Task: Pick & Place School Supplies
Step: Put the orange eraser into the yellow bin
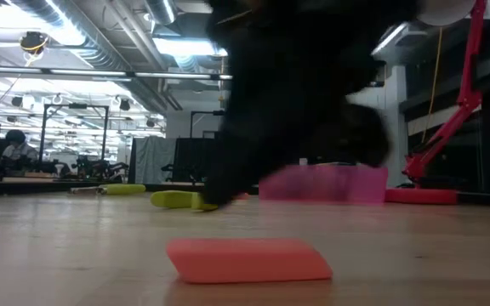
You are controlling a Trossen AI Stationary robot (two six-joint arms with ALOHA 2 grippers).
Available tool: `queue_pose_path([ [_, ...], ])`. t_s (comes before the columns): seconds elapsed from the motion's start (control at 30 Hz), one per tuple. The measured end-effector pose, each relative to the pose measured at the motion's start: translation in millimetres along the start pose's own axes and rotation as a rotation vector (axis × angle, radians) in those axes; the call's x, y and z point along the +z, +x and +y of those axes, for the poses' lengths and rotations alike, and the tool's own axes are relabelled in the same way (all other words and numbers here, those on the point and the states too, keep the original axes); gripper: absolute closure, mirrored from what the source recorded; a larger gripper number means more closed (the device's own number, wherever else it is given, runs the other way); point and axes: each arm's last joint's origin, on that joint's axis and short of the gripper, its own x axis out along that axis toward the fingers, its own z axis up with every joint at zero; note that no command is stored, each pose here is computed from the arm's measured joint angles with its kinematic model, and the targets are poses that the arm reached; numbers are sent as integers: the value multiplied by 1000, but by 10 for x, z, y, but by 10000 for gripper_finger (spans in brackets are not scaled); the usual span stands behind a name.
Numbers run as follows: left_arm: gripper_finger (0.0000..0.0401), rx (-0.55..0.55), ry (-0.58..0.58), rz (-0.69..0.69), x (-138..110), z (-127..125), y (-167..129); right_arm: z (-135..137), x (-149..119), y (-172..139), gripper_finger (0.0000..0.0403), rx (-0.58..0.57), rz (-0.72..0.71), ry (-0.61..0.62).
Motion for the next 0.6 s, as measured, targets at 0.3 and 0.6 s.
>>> queue_pose_path([
  [0.3, 372, 54, -3, 56, -101, 16, -20, 74, 84, -312, 403, -4, -106, -120],
  [0.6, 371, 202, 22, 198, -300, 139, 6, 235, -427, -970, 384, 2, -68, -292],
])
